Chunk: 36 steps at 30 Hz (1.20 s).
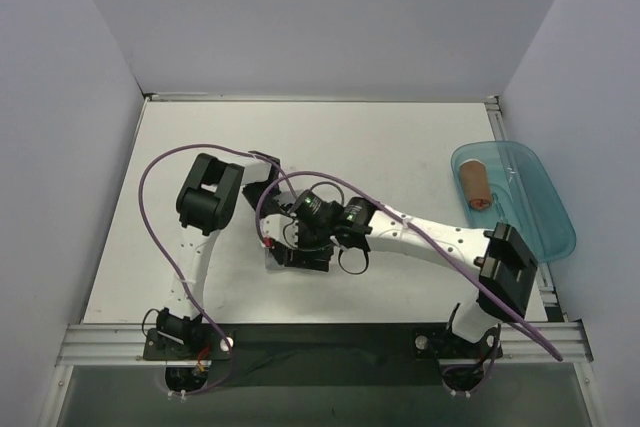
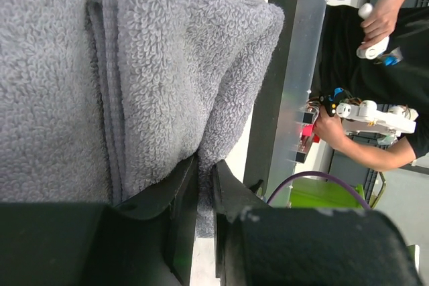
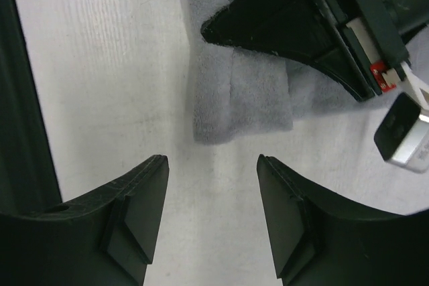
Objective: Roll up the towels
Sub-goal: Roll the towel
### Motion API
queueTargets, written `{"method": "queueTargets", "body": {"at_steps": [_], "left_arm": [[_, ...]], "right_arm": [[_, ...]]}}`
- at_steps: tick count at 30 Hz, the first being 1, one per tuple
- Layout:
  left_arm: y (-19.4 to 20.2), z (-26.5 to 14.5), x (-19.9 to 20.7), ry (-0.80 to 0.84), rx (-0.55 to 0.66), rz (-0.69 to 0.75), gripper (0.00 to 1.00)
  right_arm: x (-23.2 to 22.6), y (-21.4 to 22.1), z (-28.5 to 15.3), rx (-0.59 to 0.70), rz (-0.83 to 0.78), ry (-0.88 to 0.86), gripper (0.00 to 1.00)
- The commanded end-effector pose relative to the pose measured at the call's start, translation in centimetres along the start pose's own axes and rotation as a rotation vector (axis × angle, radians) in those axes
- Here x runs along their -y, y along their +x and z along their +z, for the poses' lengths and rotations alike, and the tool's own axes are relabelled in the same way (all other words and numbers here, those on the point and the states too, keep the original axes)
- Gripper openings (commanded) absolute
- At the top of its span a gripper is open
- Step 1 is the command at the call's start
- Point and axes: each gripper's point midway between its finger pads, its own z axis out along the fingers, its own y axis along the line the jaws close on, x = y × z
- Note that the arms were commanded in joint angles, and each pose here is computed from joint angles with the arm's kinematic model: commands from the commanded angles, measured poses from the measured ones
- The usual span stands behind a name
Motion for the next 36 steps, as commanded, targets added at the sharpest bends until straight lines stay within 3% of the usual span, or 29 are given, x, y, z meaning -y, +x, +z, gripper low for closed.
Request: {"method": "queueTargets", "body": {"at_steps": [1,8,18,22,23,27,31,36], "left_arm": [[1.6,0.4,-3.0,-0.025,-0.074,0.077,0.23],[1.6,0.3,-3.1,-0.017,-0.067,0.074,0.25],[1.6,0.2,-3.1,-0.012,-0.058,0.076,0.26],[1.6,0.1,-3.1,-0.010,-0.051,0.073,0.26],[1.6,0.1,-3.0,-0.011,-0.051,0.076,0.26],[1.7,-0.4,-2.8,-0.054,-0.007,0.054,0.30],[0.4,-3.1,-2.8,-0.135,0.152,0.079,0.46],[0.0,-9.3,-2.3,-0.211,0.383,0.045,0.54]], "right_arm": [[0.8,-1.0,2.2,-0.009,-0.133,0.096,0.57],[-0.5,-0.3,5.9,0.008,-0.183,0.053,0.60],[1.2,2.9,10.5,0.004,-0.245,0.149,0.57],[1.1,3.9,11.0,0.003,-0.194,0.116,0.36],[0.7,3.9,11.1,0.009,-0.174,0.083,0.23],[-0.6,4.1,9.9,0.017,-0.027,-0.100,0.00],[-1.9,4.9,9.3,0.031,0.089,-0.263,0.00],[-2.8,6.1,9.1,0.006,0.191,-0.390,0.00]]}}
